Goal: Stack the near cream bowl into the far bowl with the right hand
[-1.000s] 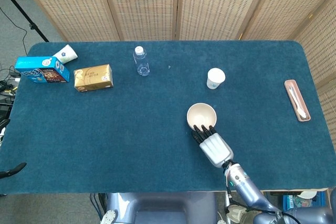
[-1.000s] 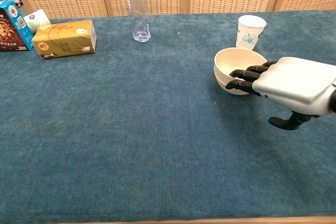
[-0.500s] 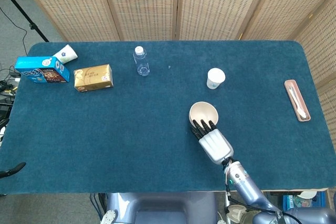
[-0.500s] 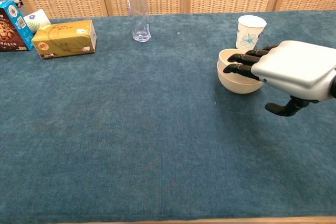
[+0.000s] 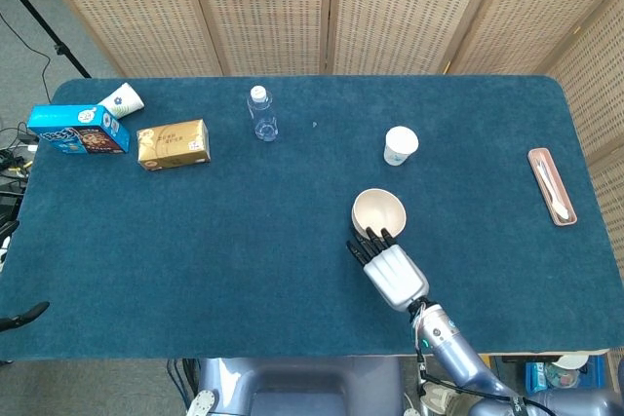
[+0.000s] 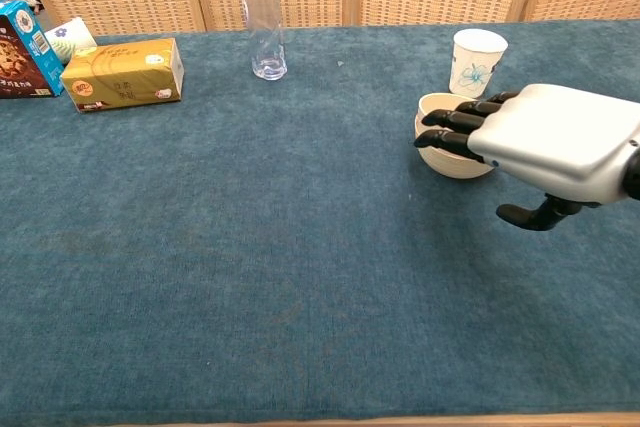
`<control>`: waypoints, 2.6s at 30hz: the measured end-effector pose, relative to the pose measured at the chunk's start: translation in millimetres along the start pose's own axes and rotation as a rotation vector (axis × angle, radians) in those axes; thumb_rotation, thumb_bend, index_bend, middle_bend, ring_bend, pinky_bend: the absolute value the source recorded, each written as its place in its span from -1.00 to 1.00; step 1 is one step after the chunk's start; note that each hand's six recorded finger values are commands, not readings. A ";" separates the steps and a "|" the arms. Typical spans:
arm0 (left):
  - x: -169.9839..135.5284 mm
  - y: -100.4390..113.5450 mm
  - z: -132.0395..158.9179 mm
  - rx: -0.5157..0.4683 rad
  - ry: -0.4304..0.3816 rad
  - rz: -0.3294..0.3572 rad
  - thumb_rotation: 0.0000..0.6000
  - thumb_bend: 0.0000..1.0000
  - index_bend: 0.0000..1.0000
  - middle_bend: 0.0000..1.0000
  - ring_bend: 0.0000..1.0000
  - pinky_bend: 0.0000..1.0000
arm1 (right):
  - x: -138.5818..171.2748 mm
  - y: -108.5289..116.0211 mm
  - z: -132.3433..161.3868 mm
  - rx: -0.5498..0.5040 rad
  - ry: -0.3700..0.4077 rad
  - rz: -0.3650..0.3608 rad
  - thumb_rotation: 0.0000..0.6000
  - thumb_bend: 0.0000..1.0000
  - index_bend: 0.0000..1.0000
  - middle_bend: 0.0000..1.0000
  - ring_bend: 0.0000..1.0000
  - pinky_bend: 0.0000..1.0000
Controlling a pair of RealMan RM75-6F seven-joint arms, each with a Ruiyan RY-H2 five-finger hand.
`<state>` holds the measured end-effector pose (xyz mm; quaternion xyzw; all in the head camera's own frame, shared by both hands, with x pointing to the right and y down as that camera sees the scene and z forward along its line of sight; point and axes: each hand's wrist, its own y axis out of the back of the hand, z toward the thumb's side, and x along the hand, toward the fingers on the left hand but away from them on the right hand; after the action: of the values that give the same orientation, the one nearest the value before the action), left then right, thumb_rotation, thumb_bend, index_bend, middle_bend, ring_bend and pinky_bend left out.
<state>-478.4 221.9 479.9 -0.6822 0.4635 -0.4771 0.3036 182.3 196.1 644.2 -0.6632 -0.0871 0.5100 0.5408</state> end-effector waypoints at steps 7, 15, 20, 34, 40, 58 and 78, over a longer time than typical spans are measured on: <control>0.2 0.4 -0.4 -0.002 0.001 0.001 1.00 -1.00 -1.00 -1.00 -1.00 -1.00 | -15.3 8.0 2.8 0.016 -0.015 0.001 1.00 -0.15 -0.95 -0.94 -0.83 -0.69; -0.1 1.1 -0.8 -0.005 0.000 0.001 1.00 -1.00 -1.00 -1.00 -1.00 -1.00 | -21.0 7.1 10.4 0.041 -0.005 0.020 1.00 -0.15 -0.94 -0.93 -0.83 -0.69; -0.3 1.2 -0.6 -0.005 -0.001 0.001 1.00 -1.00 -1.00 -1.00 -1.00 -1.00 | -22.9 2.7 12.4 0.046 -0.006 0.034 1.00 -0.15 -0.94 -0.93 -0.83 -0.70; -0.5 2.4 -1.4 -0.011 0.000 0.003 1.00 -1.00 -1.00 -1.00 -1.00 -1.00 | -27.3 -8.6 16.0 0.057 -0.012 0.066 1.00 -0.15 -0.94 -0.93 -0.83 -0.70; -0.8 2.9 -1.7 -0.014 0.000 0.004 1.00 -1.00 -1.00 -1.00 -1.00 -1.00 | -29.3 -11.2 16.4 0.058 -0.018 0.073 1.00 -0.15 -0.94 -0.93 -0.83 -0.70; -0.4 2.2 -2.1 -0.007 0.002 0.002 1.00 -1.00 -1.00 -1.00 -1.00 -1.00 | -11.7 22.5 22.8 0.001 0.026 -0.043 1.00 -0.15 -1.00 -1.00 -0.83 -0.72; 1.2 -18.6 3.2 0.067 0.007 -0.023 1.00 -1.00 -1.00 -1.00 -1.00 -1.00 | 99.2 29.3 -114.2 -0.274 -0.320 -0.420 1.00 -0.71 -1.00 -1.00 -1.00 -1.00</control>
<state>-468.9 227.9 495.1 -0.6753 0.4406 -0.4979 0.3192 303.7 178.8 550.7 -0.6086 -0.3746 0.4688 0.5192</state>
